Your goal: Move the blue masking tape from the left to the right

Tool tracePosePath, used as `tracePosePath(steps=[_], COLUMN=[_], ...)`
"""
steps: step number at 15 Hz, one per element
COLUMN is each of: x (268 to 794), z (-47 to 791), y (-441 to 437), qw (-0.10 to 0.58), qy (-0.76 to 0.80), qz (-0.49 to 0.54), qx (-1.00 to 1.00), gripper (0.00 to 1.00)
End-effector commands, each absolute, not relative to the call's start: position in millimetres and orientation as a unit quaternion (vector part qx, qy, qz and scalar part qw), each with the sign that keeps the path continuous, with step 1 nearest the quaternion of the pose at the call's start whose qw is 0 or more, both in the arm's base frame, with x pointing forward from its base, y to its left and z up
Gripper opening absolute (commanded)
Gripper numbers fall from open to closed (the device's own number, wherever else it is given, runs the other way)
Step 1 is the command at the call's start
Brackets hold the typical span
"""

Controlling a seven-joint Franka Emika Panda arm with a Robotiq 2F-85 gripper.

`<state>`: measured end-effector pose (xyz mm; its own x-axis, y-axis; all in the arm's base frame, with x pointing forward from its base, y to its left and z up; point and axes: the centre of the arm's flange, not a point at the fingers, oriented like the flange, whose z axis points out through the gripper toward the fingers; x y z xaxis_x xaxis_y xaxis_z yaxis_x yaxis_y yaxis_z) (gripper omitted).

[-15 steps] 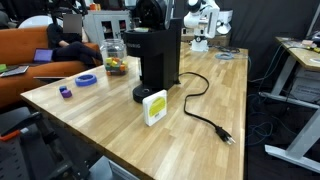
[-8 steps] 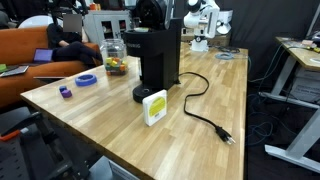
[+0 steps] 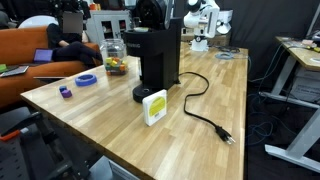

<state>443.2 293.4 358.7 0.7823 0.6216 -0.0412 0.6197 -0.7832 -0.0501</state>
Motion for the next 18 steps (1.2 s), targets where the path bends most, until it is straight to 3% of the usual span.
tracePosePath(steps=[1, 10, 18], x=[449.3, 460.1, 455.4], z=[330.0, 283.9, 283.9], y=[300.7, 321.6, 319.2], qw=[0.003, 0.036, 0.027], qy=[-0.293, -0.288, -0.284], qz=[0.042, 0.056, 0.060], qx=[-0.955, -0.955, -0.957], gripper=[1.00, 1.00, 1.00])
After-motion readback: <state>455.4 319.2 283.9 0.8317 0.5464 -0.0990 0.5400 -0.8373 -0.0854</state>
